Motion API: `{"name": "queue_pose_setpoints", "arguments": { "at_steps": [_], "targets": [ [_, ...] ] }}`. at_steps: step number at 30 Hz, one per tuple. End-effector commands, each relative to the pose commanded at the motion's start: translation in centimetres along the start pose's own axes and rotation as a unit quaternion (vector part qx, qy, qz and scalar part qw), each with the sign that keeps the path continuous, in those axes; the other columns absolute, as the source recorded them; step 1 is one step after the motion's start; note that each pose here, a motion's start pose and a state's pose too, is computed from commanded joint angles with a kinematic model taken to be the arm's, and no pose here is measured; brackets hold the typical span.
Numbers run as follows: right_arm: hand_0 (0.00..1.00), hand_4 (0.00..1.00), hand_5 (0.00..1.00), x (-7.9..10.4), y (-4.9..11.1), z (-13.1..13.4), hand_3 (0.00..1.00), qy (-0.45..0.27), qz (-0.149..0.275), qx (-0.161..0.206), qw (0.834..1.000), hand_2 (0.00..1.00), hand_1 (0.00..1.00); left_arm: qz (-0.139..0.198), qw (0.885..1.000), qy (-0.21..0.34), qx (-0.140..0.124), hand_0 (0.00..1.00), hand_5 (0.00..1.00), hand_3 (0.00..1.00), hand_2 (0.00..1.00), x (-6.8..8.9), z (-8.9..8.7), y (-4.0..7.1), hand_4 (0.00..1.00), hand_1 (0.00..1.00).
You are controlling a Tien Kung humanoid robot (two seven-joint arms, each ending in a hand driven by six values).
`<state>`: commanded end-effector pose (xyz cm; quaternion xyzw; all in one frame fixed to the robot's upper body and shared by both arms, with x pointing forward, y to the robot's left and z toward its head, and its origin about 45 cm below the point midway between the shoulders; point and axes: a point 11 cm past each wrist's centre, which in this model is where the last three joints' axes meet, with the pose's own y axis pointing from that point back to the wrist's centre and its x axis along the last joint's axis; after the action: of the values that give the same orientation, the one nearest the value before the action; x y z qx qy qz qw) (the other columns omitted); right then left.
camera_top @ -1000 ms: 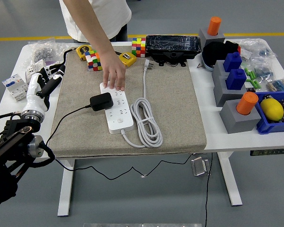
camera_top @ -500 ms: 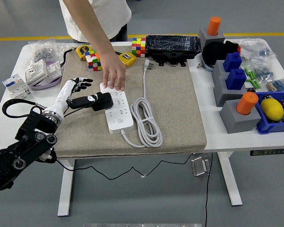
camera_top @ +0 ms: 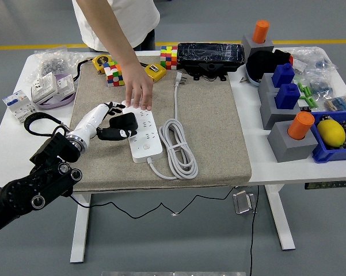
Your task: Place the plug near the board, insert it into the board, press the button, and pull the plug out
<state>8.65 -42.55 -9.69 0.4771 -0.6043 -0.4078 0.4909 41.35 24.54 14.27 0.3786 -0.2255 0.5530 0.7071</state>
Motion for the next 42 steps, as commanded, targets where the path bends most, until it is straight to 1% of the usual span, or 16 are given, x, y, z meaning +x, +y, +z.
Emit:
{"name": "queue_pose_setpoints", "arguments": {
  "at_steps": [1, 2, 7, 8, 13, 14, 16, 18, 19, 24, 26, 30, 34, 37, 38, 42],
  "targets": [
    [0.609, 0.914, 0.440, 0.0, 0.0, 0.0, 0.563, 0.000, 0.000, 0.000, 1.000, 0.684, 0.672, -0.001, 1.000, 0.000, 0.000, 0.737, 0.242, 0.629, 0.612, -0.1, 0.0, -0.1, 0.925, 0.671],
    [0.609, 0.914, 0.441, 0.0, 0.0, 0.0, 0.563, 0.000, 0.000, 0.000, 1.000, 0.685, 0.672, -0.002, 1.000, 0.001, 0.000, 0.642, 0.148, 0.543, 0.550, -0.2, 0.1, -0.1, 0.743, 0.571],
    [0.609, 0.914, 0.441, 0.0, 0.0, -0.1, 0.563, 0.002, 0.000, 0.001, 1.000, 0.685, 0.672, -0.006, 1.000, 0.008, 0.004, 0.642, 0.148, 0.543, 0.550, -0.3, 0.2, -0.4, 0.743, 0.571],
    [0.609, 0.913, 0.441, 0.0, 0.0, -0.2, 0.562, 0.001, 0.000, 0.002, 1.000, 0.684, 0.672, -0.006, 1.000, 0.008, 0.005, 0.478, 0.172, 0.512, 0.484, -0.3, 0.3, -0.5, 0.614, 0.444],
    [0.609, 0.913, 0.441, 0.1, 0.0, -0.2, 0.562, 0.002, 0.001, 0.001, 1.000, 0.684, 0.672, 0.002, 1.000, -0.003, 0.000, 0.478, 0.172, 0.512, 0.484, -0.1, 0.3, -0.7, 0.614, 0.444],
    [0.608, 0.914, 0.441, 0.1, 0.0, -0.2, 0.563, 0.003, 0.001, 0.001, 1.000, 0.684, 0.673, 0.004, 1.000, -0.006, -0.002, 0.424, 0.100, 0.478, 0.443, 0.0, 0.3, -0.7, 0.556, 0.399],
    [0.608, 0.914, 0.441, 0.2, 0.0, -0.2, 0.563, 0.003, 0.001, 0.002, 1.000, 0.684, 0.673, 0.005, 1.000, -0.009, -0.003, 0.424, 0.100, 0.478, 0.443, 0.0, 0.3, -0.7, 0.556, 0.399],
    [0.608, 0.914, 0.441, 0.2, 0.0, -0.2, 0.563, 0.003, 0.002, 0.001, 1.000, 0.684, 0.673, 0.009, 1.000, -0.011, -0.011, 0.424, 0.100, 0.478, 0.443, 0.1, 0.4, -0.6, 0.556, 0.399],
    [0.609, 0.913, 0.441, 0.2, 0.0, -0.2, 0.563, 0.004, 0.002, 0.001, 1.000, 0.684, 0.672, 0.011, 1.000, -0.008, -0.017, 0.415, 0.054, 0.431, 0.425, 0.1, 0.4, -0.5, 0.539, 0.381],
    [0.609, 0.913, 0.441, 0.2, 0.0, -0.1, 0.563, 0.005, 0.001, 0.001, 1.000, 0.684, 0.672, 0.025, 0.999, 0.009, -0.036, 0.415, 0.054, 0.431, 0.425, 0.4, 0.4, -0.4, 0.539, 0.381],
    [0.608, 0.914, 0.441, 0.2, 0.0, -0.1, 0.563, 0.005, 0.001, 0.001, 1.000, 0.684, 0.673, 0.037, 0.998, 0.036, -0.048, 0.410, 0.057, 0.423, 0.420, 0.8, 0.4, -0.2, 0.541, 0.374],
    [0.608, 0.914, 0.441, 0.2, 0.0, -0.3, 0.563, 0.006, 0.002, 0.002, 1.000, 0.684, 0.673, 0.065, 0.994, 0.068, -0.056, 0.410, 0.057, 0.423, 0.420, 1.8, -0.2, 0.1, 0.541, 0.374],
    [0.609, 0.914, 0.441, 0.3, 0.1, -0.2, 0.564, 0.006, 0.002, 0.001, 1.000, 0.684, 0.673, 0.079, 0.995, 0.059, -0.035, 0.411, 0.059, 0.422, 0.420, 2.7, -2.0, 0.3, 0.552, 0.371],
    [0.609, 0.914, 0.441, 0.4, 0.1, -0.1, 0.564, 0.006, 0.003, 0.000, 1.000, 0.684, 0.673, 0.080, 0.996, 0.049, -0.011, 0.411, 0.059, 0.422, 0.420, 3.0, -3.9, 0.4, 0.552, 0.371],
    [0.609, 0.913, 0.439, 0.4, 0.1, -0.1, 0.562, 0.006, 0.003, 0.000, 1.000, 0.684, 0.673, 0.079, 0.996, 0.048, -0.006, 0.485, 0.076, 0.517, 0.498, 3.0, -4.3, 0.5, 0.568, 0.455],
    [0.609, 0.913, 0.439, 0.3, 0.1, -0.1, 0.562, 0.005, 0.003, 0.000, 1.000, 0.684, 0.673, 0.071, 0.997, 0.041, 0.010, 0.485, 0.076, 0.517, 0.498, 2.6, -5.6, 0.7, 0.568, 0.455]
  ]
}}
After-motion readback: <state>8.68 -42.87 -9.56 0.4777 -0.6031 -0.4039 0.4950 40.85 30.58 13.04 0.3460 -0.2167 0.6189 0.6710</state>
